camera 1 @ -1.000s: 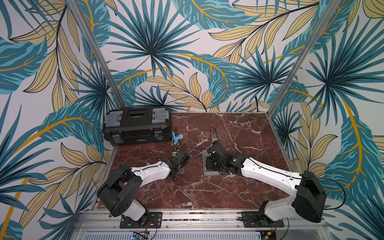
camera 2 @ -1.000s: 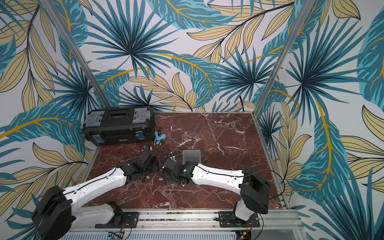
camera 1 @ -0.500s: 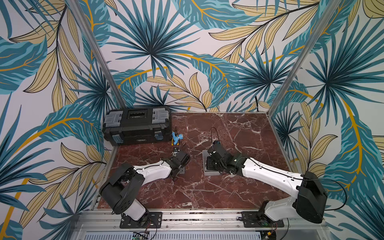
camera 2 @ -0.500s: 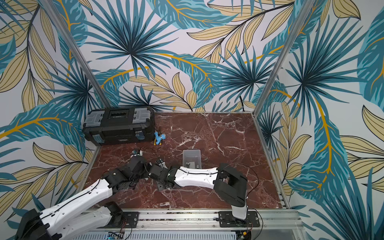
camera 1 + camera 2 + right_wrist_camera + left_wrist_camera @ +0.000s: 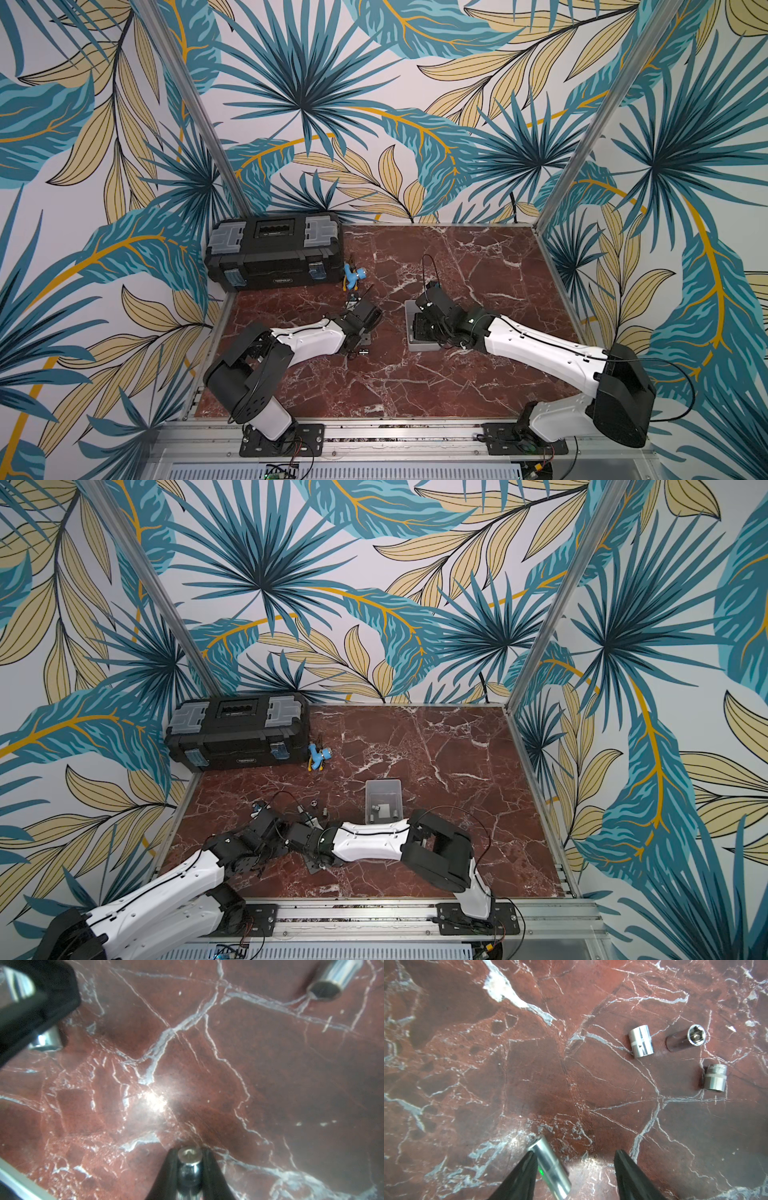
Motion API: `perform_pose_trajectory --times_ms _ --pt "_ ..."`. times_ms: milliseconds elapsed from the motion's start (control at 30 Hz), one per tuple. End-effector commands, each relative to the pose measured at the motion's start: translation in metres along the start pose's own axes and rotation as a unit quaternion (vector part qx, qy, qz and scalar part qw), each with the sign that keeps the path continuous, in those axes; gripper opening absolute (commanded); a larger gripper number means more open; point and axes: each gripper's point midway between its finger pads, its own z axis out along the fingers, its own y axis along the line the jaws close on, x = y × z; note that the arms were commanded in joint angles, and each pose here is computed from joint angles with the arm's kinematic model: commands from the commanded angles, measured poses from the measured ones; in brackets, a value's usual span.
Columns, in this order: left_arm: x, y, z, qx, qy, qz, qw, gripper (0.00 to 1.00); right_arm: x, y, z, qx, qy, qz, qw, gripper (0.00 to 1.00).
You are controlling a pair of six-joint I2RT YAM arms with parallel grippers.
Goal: Put the socket on the desktop into the storage box
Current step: Pick up the socket head at the center of the board.
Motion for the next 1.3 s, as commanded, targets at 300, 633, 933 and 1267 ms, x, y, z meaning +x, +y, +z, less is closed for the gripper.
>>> perform_pose_trajectory --times_ms 300,633,933,1267 --pt "0.004 0.043 -0.096 0.039 -0.044 -0.045 0.997 0.58 0.089 0.093 0.044 0.005 0.059 -0.201 0.978 0.64" --pt "0.074 0.102 -0.068 -0.011 0.007 -0.127 0.992 0.64 0.105 0.111 0.080 0.017 0.077 -0.212 0.974 0.60" --pt "0.069 0.095 -0.065 0.008 0.002 -0.146 0.989 0.64 0.153 0.113 0.095 0.017 0.136 -0.271 0.953 0.57" --pt "0.072 0.098 -0.063 0.004 0.003 -0.147 0.989 0.64 0.167 0.087 0.104 0.053 0.155 -0.273 0.948 0.27"
